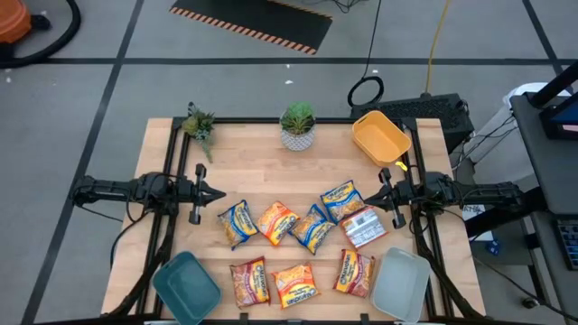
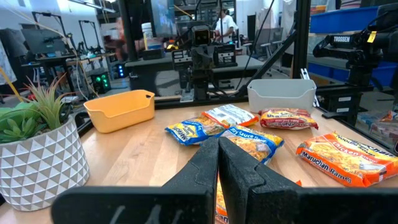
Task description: Sort Maruchan noodles
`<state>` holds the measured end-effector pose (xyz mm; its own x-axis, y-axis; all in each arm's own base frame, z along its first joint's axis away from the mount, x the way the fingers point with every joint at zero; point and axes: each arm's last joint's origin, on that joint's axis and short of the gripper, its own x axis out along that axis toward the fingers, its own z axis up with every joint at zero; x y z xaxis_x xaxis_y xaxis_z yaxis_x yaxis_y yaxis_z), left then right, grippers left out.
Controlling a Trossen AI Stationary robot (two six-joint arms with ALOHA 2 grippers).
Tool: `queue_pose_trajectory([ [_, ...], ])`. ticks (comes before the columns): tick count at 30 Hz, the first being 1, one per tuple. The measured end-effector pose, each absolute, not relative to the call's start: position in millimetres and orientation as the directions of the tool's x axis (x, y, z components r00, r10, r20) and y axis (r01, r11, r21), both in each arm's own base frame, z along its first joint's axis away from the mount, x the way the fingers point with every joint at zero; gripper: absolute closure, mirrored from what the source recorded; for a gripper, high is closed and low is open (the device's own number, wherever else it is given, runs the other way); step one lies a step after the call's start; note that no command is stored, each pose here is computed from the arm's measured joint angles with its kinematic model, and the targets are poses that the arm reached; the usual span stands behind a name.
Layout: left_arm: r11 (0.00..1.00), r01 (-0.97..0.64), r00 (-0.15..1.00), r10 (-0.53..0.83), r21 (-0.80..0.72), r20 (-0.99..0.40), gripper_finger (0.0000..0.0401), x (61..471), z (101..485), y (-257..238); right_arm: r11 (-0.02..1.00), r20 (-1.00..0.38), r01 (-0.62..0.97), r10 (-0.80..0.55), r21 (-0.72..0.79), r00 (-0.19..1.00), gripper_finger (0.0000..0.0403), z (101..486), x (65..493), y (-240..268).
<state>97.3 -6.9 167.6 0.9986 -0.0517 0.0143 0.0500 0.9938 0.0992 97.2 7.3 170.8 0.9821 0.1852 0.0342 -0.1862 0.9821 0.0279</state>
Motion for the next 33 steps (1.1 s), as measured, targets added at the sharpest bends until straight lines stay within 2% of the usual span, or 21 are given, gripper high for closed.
queue_pose_trajectory([
  [33, 0.994, 0.044, 0.998, -0.048, 0.099, 0.037, 0.0382, 97.3, 169.5, -6.8, 0.979, 0.036, -0.181, 0.185, -0.097, 0.982, 0.0403, 171.0, 97.2, 7.3],
])
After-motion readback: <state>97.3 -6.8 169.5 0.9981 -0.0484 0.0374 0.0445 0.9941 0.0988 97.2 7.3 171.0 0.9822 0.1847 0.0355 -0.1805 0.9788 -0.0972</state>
